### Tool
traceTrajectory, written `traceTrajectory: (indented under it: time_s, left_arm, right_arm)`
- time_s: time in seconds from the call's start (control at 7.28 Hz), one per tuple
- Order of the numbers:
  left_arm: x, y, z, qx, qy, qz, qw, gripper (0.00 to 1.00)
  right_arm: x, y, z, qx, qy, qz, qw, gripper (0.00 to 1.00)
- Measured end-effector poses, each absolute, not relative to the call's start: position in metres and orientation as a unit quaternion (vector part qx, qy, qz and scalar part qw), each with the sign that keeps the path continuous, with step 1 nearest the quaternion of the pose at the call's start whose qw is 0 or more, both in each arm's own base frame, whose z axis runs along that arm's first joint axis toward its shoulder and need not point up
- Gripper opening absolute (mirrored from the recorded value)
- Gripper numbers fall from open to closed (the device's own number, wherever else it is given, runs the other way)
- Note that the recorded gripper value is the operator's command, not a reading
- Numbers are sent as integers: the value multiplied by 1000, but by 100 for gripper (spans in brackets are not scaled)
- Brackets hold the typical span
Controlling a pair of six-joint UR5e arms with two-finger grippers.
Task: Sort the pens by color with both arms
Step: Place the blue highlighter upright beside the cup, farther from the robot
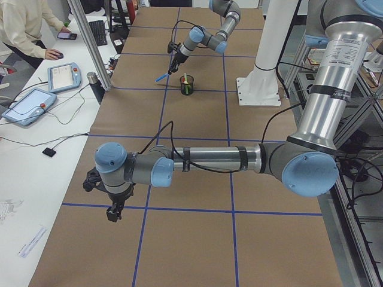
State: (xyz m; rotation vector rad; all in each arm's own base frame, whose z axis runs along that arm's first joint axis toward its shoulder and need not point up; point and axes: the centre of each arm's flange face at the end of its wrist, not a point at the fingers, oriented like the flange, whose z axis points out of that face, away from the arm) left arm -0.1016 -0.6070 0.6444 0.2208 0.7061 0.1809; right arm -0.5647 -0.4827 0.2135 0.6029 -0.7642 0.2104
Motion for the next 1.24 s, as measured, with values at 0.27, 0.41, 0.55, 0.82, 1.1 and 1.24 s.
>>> traceTrajectory:
  time_s: [0.27,0.41,0.55,0.82,1.1,1.24]
  left_arm:
    - [-102,-607,644,108,345,88,928,100]
    - [-102,-607,642,108,345,86,929,100]
    - [-102,-609,638,109,345,81,929,100]
    - [-101,-621,620,112,347,62,929,100]
    - [-80,-648,583,112,353,36,928,100]
    - [-57,-661,558,110,358,22,927,100]
  right_arm:
    - [-565,-483,218,291,-363,99,880,71]
    - [-565,-483,219,292,-361,97,880,98]
    - [-565,-483,219,294,-359,93,881,99]
    - [-564,-484,219,297,-353,75,884,99]
    - [-551,-487,228,272,-355,53,893,99]
    - [-539,-484,234,253,-355,42,899,99]
